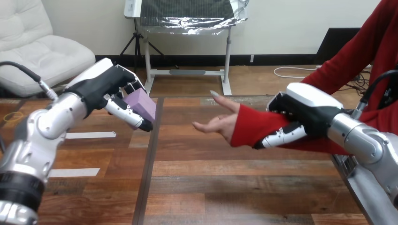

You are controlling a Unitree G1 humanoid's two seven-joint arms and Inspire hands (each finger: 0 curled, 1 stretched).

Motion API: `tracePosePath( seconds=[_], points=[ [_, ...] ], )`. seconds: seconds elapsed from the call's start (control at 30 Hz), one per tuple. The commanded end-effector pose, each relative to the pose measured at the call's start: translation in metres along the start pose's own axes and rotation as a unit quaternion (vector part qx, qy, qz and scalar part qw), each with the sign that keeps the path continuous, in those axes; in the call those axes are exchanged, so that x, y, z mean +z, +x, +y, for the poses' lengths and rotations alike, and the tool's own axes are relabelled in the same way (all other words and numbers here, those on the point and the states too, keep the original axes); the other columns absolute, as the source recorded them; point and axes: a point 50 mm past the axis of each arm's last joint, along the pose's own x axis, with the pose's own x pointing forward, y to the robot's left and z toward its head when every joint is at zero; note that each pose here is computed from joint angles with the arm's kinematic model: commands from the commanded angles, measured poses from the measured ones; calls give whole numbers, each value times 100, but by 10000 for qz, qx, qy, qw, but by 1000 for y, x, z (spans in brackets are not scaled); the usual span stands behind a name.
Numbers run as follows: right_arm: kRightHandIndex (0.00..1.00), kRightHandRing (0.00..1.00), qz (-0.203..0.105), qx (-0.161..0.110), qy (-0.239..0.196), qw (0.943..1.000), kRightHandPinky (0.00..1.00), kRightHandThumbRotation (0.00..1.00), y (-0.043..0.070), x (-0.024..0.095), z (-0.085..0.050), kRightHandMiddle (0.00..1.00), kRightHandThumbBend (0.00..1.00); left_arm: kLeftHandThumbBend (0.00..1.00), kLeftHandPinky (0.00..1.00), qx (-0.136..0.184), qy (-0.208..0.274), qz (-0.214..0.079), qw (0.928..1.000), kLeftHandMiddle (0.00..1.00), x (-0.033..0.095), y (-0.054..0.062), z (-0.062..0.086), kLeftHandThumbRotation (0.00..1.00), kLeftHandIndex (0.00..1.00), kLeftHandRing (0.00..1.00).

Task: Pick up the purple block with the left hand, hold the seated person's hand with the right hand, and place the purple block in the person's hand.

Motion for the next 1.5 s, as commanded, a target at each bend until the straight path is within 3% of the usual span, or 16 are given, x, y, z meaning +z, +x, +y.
tracePosePath(
  seconds=[0.0,0.4,0.93,1.47],
  points=[
    [27,24,-339,-489,43,9982,23,48,2,15,-26,28,80,78,25,451,-57,-502,9977,37,30,14,25,0,38,31],
    [31,27,-415,-474,132,9979,25,44,5,20,-23,31,81,81,26,429,-272,-547,9972,39,37,27,16,0,37,32],
    [34,29,-504,-439,175,9976,26,44,10,29,-19,33,79,82,31,259,-397,-723,9963,40,56,40,6,0,37,36],
    [36,31,-687,-424,33,9967,29,45,17,43,-19,35,79,84,26,153,-458,-983,9940,37,73,49,-1,0,37,31]
  ],
)
